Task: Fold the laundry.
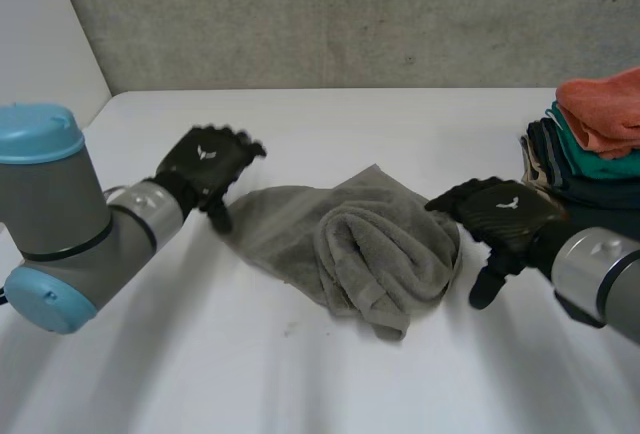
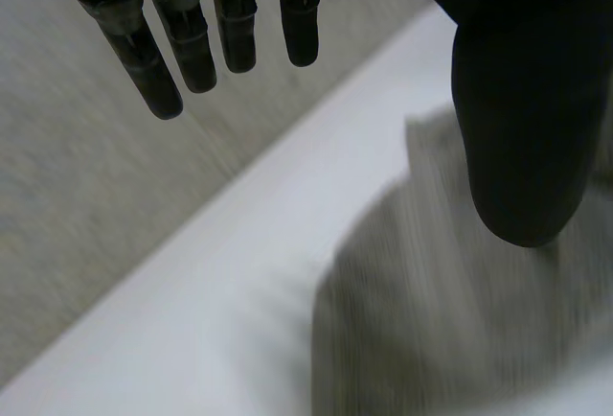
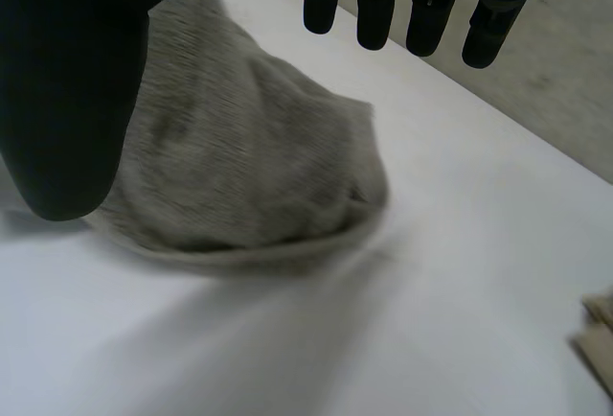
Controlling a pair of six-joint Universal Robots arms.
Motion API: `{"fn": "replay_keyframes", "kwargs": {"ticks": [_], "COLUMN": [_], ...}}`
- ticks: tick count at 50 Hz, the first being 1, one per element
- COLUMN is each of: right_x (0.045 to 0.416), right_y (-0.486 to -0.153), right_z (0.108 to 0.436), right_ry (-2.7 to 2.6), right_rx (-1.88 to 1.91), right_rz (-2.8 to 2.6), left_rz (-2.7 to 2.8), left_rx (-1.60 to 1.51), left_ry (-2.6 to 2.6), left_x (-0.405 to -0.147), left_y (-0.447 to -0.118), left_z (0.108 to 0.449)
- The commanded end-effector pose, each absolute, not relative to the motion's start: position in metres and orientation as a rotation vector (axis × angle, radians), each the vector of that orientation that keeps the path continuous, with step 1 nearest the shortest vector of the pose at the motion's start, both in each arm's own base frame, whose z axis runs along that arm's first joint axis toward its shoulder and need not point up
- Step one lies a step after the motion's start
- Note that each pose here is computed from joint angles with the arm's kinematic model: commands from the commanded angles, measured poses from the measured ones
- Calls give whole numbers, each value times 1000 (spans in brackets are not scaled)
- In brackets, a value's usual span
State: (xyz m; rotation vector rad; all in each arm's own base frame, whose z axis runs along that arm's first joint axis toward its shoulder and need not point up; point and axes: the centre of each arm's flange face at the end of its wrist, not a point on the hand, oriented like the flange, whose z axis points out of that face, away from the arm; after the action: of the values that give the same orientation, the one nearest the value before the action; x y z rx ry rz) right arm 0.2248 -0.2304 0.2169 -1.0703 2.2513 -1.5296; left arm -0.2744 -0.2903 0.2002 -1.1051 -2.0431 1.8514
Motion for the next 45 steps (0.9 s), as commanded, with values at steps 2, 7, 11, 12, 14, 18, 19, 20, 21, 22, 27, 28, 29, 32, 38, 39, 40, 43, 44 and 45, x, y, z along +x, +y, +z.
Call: {"fn": "replay_keyframes", "kwargs": {"ticks": [2, 7, 11, 12, 14, 18, 19, 20, 21, 22, 27, 28, 29, 32, 38, 39, 40, 43, 44, 45], "right_x": [247, 257, 264, 265, 266, 267, 267, 267, 267, 268, 267, 267, 268, 269, 274, 276, 277, 278, 278, 278], "right_y": [-208, -201, -196, -195, -193, -193, -193, -194, -194, -194, -197, -197, -197, -198, -203, -207, -209, -222, -224, -227], "right_z": [203, 194, 188, 187, 182, 172, 169, 167, 165, 165, 163, 162, 162, 161, 145, 141, 139, 137, 138, 141], "right_ry": [2124, 2095, 2068, 2067, 2077, 2104, 2111, 2116, 2119, 2119, 2121, 2120, 2118, 2112, 2109, 2113, 2111, 2128, 2130, 2130], "right_rx": [-1150, -1148, -1163, -1166, -1172, -1188, -1191, -1195, -1195, -1195, -1190, -1189, -1191, -1181, -1204, -1202, -1204, -1187, -1185, -1182], "right_rz": [-1601, -1632, -1664, -1667, -1661, -1624, -1616, -1607, -1604, -1604, -1612, -1614, -1613, -1627, -1617, -1621, -1624, -1642, -1651, -1670], "left_rz": [1634, 1615, 1590, 1584, 1573, 1585, 1589, 1595, 1599, 1599, 1584, 1583, 1586, 1603, 1673, 1679, 1701, 1775, 1789, 1804], "left_rx": [-1377, -1387, -1416, -1420, -1437, -1441, -1441, -1441, -1432, -1425, -1408, -1409, -1409, -1410, -1400, -1398, -1391, -1372, -1370, -1363], "left_ry": [-2055, -2043, -2005, -1999, -1978, -1956, -1952, -1946, -1941, -1942, -1941, -1940, -1938, -1927, -1935, -1936, -1932, -1891, -1880, -1875], "left_x": [-257, -261, -274, -277, -284, -290, -292, -293, -295, -295, -302, -303, -304, -307, -313, -314, -315, -315, -314, -313], "left_y": [-303, -303, -297, -296, -293, -294, -295, -295, -297, -298, -300, -300, -302, -304, -307, -306, -304, -296, -292, -289], "left_z": [137, 129, 123, 121, 117, 115, 115, 115, 116, 116, 110, 109, 108, 110, 120, 122, 131, 161, 168, 175]}}
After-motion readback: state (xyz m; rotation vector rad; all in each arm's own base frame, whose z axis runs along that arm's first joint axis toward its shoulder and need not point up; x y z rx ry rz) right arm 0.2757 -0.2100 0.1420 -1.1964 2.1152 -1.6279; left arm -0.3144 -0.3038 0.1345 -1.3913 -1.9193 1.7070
